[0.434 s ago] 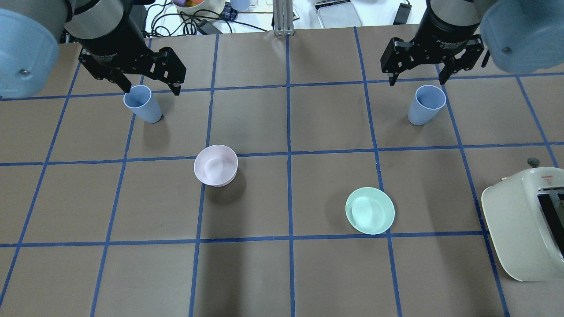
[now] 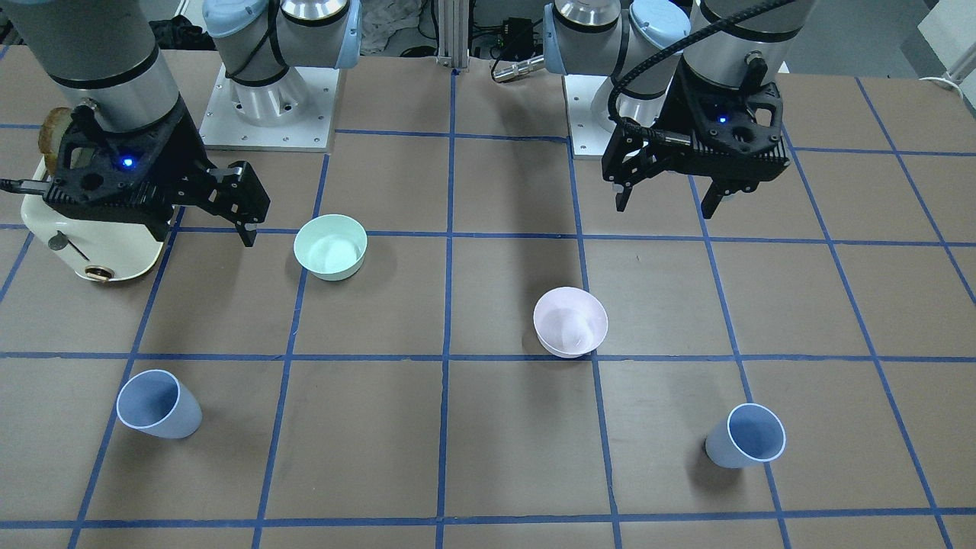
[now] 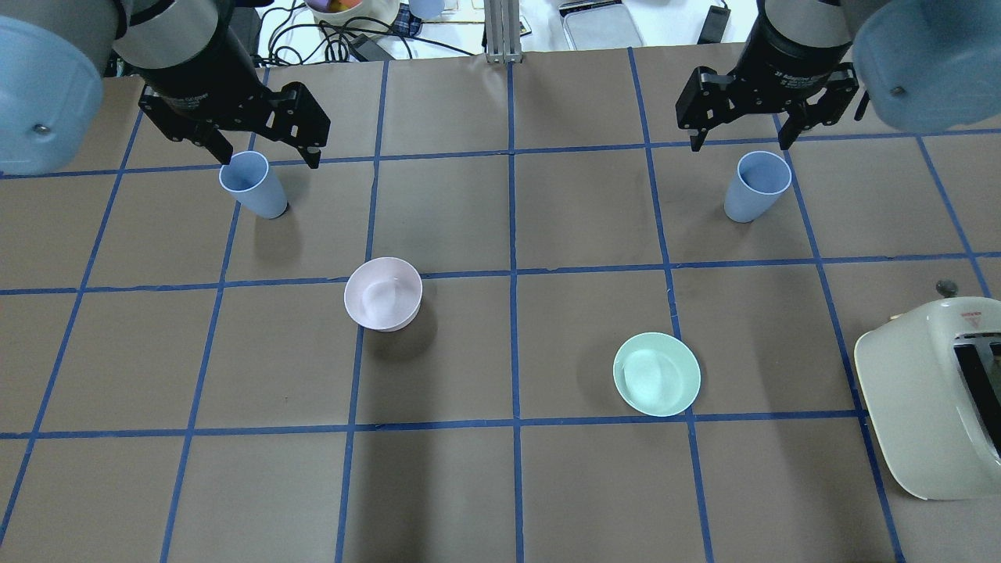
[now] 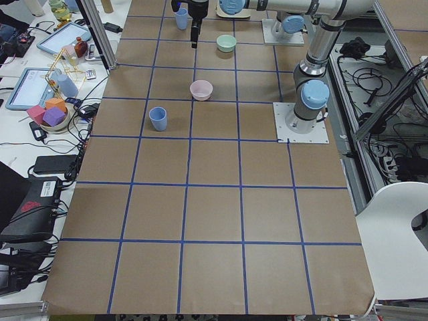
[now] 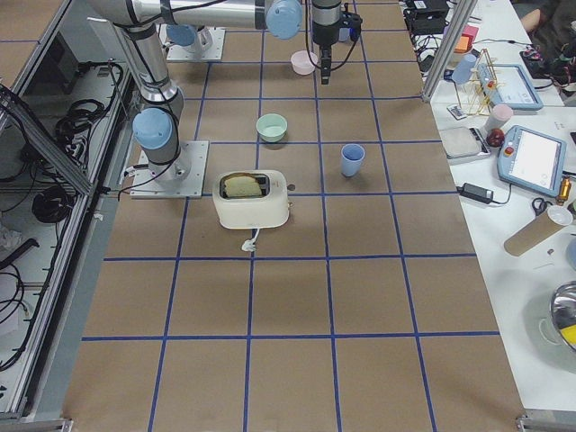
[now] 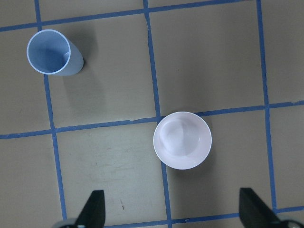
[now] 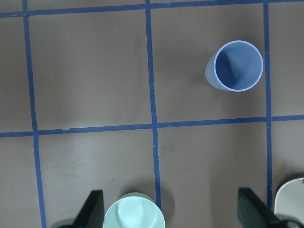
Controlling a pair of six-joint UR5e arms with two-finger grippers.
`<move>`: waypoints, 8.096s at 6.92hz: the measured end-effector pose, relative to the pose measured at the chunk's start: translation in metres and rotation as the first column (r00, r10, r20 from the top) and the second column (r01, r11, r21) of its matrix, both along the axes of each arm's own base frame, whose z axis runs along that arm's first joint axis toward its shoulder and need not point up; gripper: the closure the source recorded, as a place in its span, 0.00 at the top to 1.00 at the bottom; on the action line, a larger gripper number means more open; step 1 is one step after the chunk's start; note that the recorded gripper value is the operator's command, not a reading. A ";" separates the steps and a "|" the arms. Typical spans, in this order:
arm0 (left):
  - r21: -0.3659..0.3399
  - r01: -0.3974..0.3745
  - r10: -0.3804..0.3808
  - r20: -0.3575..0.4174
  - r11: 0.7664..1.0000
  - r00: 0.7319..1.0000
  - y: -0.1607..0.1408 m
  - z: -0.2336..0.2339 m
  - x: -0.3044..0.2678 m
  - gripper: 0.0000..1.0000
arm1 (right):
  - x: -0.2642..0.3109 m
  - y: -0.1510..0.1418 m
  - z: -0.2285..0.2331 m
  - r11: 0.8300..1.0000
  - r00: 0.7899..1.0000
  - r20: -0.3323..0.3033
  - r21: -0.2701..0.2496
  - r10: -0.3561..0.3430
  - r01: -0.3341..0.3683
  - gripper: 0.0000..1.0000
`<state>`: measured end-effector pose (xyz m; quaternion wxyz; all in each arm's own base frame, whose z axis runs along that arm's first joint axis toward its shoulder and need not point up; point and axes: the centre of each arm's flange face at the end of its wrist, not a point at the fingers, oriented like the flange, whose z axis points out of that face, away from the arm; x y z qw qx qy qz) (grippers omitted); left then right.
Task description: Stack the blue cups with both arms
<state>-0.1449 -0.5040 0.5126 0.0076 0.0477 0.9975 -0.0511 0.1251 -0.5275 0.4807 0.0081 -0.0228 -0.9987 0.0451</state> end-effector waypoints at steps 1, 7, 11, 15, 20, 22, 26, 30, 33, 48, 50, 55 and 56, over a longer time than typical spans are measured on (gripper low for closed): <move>0.000 -0.001 0.001 -0.001 1.000 1.000 0.000 0.000 0.000 1.00 | 0.000 0.000 0.001 1.000 1.000 0.003 -0.001 0.000 0.000 1.00; -0.003 -0.007 0.007 0.002 1.000 1.000 0.000 0.003 0.002 1.00 | -0.001 -0.001 0.000 1.000 1.000 -0.001 0.000 -0.001 0.001 1.00; 0.027 -0.055 0.055 0.007 0.998 0.998 -0.074 -0.041 0.033 1.00 | -0.007 -0.005 0.000 1.000 1.000 0.002 -0.009 -0.005 0.005 1.00; 0.097 -0.189 0.187 0.029 0.977 0.982 -0.186 -0.199 0.133 0.65 | -0.055 -0.060 -0.004 0.999 1.000 -0.009 0.018 -0.028 0.029 1.00; 0.134 -0.181 0.179 0.028 0.974 0.983 -0.192 -0.261 0.140 0.00 | -0.162 -0.123 -0.098 0.996 0.999 0.008 0.076 0.039 -0.040 1.00; 0.097 -0.134 0.132 0.030 0.986 0.991 -0.189 -0.235 0.114 0.00 | -0.176 -0.132 -0.123 0.995 0.999 0.018 0.093 0.038 -0.040 1.00; 0.041 0.151 -0.152 0.023 0.988 0.988 -0.106 -0.171 -0.146 0.00 | -0.178 -0.146 -0.165 0.995 0.998 0.047 0.086 0.040 -0.044 1.00; 0.195 0.076 -0.078 0.001 0.978 0.997 0.001 -0.225 -0.245 0.00 | -0.178 -0.147 -0.206 0.992 0.996 0.072 0.112 0.044 -0.052 0.93; 0.233 -0.007 0.013 -0.024 0.972 1.000 0.027 -0.251 -0.267 0.41 | -0.177 -0.141 -0.224 0.994 0.996 0.066 0.088 0.065 -0.070 0.37; -0.020 -0.147 0.146 -0.031 0.989 0.989 -0.002 0.005 0.006 1.00 | 0.134 0.008 -0.085 0.992 0.992 0.099 0.106 -0.083 0.073 0.02; -0.037 -0.141 0.140 -0.029 0.989 0.990 -0.002 0.004 0.007 1.00 | 0.171 0.032 -0.090 0.994 0.992 0.099 0.089 -0.073 0.065 0.02; -0.039 -0.142 0.141 -0.032 0.989 0.990 -0.003 0.004 0.008 1.00 | 0.171 0.068 -0.113 0.995 0.993 0.096 0.075 -0.069 0.062 0.03; -0.039 -0.142 0.141 -0.031 0.989 0.989 -0.003 0.004 0.008 1.00 | 0.171 0.070 -0.118 0.996 0.992 0.102 0.061 -0.068 0.062 0.03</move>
